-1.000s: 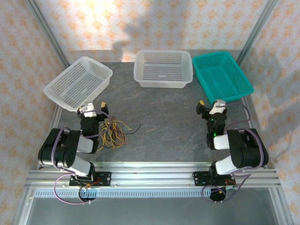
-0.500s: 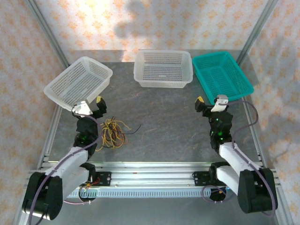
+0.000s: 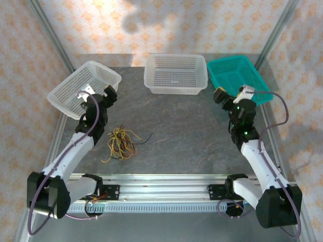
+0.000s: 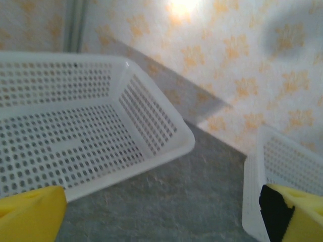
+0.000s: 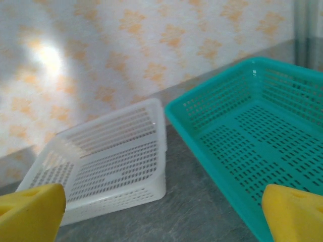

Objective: Untangle the cables

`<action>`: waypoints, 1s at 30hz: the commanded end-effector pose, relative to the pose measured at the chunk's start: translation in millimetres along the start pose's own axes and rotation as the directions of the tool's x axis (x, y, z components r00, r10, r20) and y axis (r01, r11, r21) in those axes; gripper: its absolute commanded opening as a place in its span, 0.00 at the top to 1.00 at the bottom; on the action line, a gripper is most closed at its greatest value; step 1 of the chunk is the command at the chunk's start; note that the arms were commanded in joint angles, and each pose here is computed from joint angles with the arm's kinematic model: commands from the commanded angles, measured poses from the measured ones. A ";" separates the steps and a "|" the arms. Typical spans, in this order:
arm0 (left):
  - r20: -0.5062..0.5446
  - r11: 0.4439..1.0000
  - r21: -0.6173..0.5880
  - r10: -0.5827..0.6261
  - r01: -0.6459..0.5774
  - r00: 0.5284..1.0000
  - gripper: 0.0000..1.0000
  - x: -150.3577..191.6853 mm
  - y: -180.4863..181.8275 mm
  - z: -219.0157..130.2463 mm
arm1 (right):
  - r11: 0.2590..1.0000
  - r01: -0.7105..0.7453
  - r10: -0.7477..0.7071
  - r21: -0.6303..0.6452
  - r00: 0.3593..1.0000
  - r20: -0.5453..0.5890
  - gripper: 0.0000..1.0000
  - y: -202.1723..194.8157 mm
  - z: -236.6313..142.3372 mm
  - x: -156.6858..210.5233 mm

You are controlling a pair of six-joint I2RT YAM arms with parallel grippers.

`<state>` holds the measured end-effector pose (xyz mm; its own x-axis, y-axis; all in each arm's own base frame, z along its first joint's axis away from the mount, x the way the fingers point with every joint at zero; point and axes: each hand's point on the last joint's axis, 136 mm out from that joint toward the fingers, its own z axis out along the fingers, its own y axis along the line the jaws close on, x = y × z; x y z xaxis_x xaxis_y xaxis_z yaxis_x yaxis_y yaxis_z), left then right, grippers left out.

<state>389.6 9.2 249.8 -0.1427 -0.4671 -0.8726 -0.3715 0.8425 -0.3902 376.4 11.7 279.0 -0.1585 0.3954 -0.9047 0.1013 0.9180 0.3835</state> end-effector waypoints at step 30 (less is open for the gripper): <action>-0.664 0.833 -0.162 0.305 -0.530 0.683 0.00 72.2 98.0 67.0 | 0.747 0.082 -0.357 -0.659 0.886 -0.294 0.00 249.0 -11.0 111.8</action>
<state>408.1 65.8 132.7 -0.7864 -0.2535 -0.5633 -0.4013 0.9029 0.1539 381.6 268.2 254.2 -0.5118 0.0520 -0.8575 -0.5129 0.7823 0.3536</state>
